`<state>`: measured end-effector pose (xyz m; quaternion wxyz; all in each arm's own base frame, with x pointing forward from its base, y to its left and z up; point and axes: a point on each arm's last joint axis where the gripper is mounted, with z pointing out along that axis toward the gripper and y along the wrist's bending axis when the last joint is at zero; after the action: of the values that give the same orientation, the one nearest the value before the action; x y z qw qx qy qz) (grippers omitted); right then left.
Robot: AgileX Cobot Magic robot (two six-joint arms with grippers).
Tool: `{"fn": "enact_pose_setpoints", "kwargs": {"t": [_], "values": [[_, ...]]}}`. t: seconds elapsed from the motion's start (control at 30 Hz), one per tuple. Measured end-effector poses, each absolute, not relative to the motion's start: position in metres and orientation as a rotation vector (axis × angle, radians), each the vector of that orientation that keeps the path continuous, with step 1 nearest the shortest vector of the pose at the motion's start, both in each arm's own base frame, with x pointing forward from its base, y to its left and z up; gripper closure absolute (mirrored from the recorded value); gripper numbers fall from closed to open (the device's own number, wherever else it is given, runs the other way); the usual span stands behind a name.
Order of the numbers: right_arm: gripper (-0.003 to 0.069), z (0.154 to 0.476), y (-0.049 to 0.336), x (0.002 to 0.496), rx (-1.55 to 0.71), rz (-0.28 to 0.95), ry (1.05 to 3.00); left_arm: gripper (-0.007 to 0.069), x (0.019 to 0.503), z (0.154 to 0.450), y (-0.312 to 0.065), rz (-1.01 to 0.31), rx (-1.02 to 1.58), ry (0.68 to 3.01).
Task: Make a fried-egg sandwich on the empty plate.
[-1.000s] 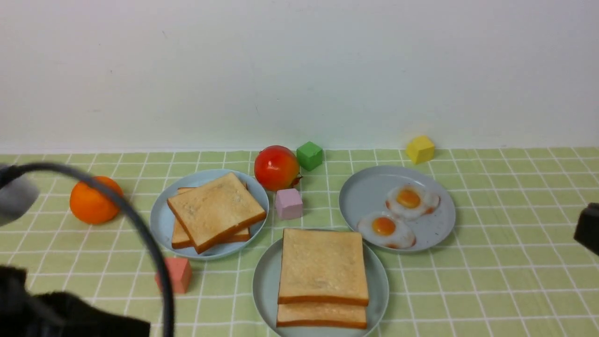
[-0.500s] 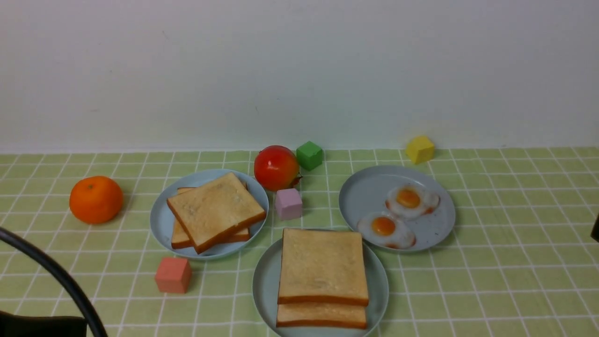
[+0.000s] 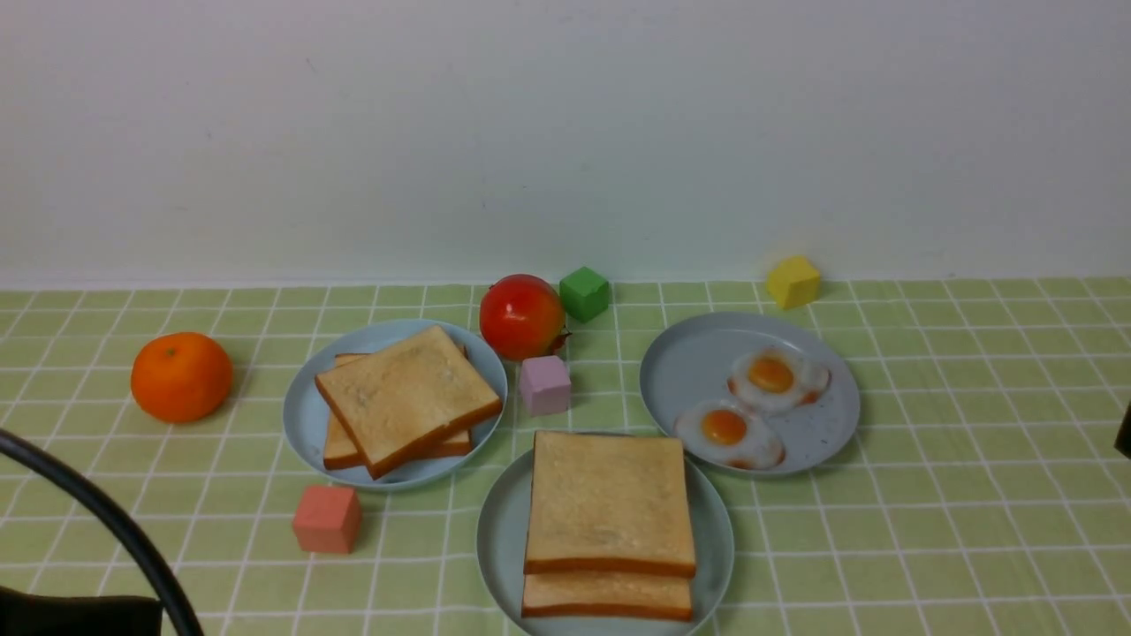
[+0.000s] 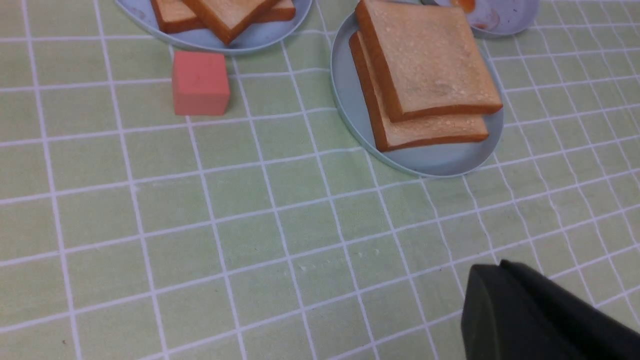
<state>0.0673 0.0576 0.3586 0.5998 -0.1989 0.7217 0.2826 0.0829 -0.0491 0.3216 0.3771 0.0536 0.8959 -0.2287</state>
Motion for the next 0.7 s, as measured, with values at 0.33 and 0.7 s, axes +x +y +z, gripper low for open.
{"fn": "enact_pose_setpoints", "kwargs": {"t": [0.33,0.7], "values": [[0.0549,0.359,0.058,0.067,-0.461,0.656,1.672,0.0638,0.056,0.296,-0.022,-0.413,0.061,2.064],[0.0541,0.359,0.058,0.067,-0.462,0.657,1.671,0.0638,0.05,0.168,0.0,-0.185,-0.257,1.929]]}}
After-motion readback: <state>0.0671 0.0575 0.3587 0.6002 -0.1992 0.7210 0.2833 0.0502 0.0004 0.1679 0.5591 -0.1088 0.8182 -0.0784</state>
